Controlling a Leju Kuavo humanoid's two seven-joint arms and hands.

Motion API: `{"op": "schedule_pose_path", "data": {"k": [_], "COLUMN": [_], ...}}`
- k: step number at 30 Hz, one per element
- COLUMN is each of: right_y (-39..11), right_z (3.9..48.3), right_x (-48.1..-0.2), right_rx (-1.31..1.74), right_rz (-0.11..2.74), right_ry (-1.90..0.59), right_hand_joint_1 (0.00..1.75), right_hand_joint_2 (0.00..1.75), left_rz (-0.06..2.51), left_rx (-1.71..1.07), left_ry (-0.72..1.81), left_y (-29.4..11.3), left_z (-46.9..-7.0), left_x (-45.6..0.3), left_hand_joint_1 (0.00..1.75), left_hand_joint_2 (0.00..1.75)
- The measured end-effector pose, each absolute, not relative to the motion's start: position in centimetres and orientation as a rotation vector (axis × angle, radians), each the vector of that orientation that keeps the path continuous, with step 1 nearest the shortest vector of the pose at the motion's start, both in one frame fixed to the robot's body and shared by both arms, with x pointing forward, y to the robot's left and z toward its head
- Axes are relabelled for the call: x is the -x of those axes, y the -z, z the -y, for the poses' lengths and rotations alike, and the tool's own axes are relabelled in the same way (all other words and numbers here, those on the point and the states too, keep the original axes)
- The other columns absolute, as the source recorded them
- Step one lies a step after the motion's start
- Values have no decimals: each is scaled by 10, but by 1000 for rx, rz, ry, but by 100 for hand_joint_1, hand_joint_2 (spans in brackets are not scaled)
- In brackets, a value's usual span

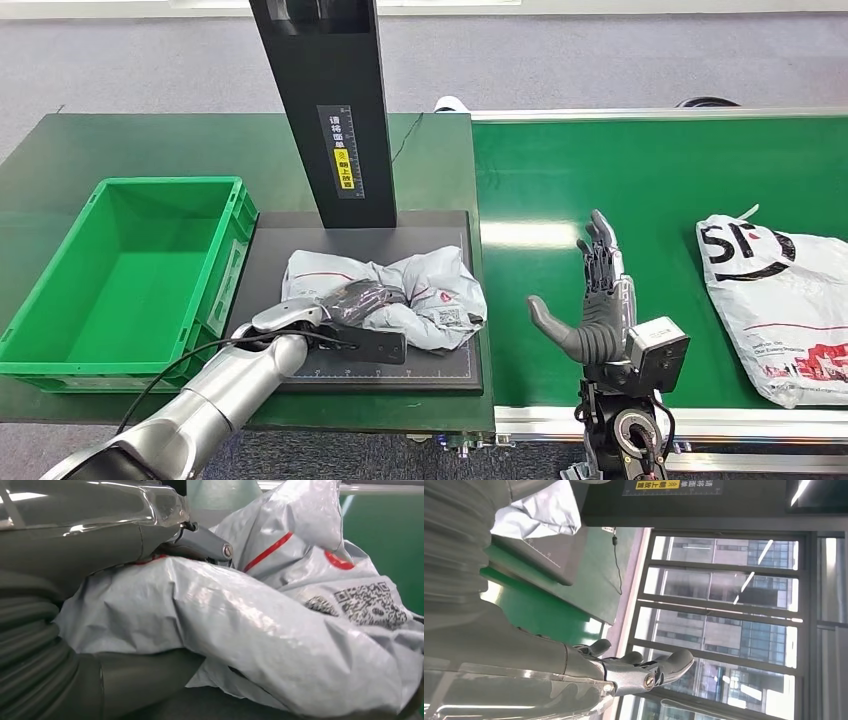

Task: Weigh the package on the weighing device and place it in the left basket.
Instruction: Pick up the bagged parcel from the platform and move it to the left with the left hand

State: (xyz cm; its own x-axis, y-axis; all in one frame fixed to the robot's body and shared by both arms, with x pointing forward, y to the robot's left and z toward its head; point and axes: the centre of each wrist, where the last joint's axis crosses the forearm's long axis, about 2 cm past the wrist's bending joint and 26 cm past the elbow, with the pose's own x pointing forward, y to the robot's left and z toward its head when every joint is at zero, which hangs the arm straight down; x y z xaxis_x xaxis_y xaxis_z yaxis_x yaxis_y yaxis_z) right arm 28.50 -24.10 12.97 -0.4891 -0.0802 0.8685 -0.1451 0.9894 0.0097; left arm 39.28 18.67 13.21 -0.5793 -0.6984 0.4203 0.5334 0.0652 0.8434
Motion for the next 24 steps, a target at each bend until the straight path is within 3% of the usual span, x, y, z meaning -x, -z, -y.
{"op": "schedule_pose_path", "data": {"k": [9, 24], "right_y": [-131, -131], "right_z": [246, 251], "right_x": [-281, -277], "right_rx": [-143, -128], "right_rz": [2093, 2104], "right_ry": [-65, -45], "right_hand_joint_1": [0, 0], "right_hand_joint_2": [175, 175], "left_rz": [1556, 2147], "left_rx": [-342, -774], "left_ry": [1607, 1246], "left_y": [-129, -146], "left_z": [-184, -183], "left_x": [-387, -358], "left_hand_joint_1": [175, 175], "left_hand_joint_2": [175, 175]}}
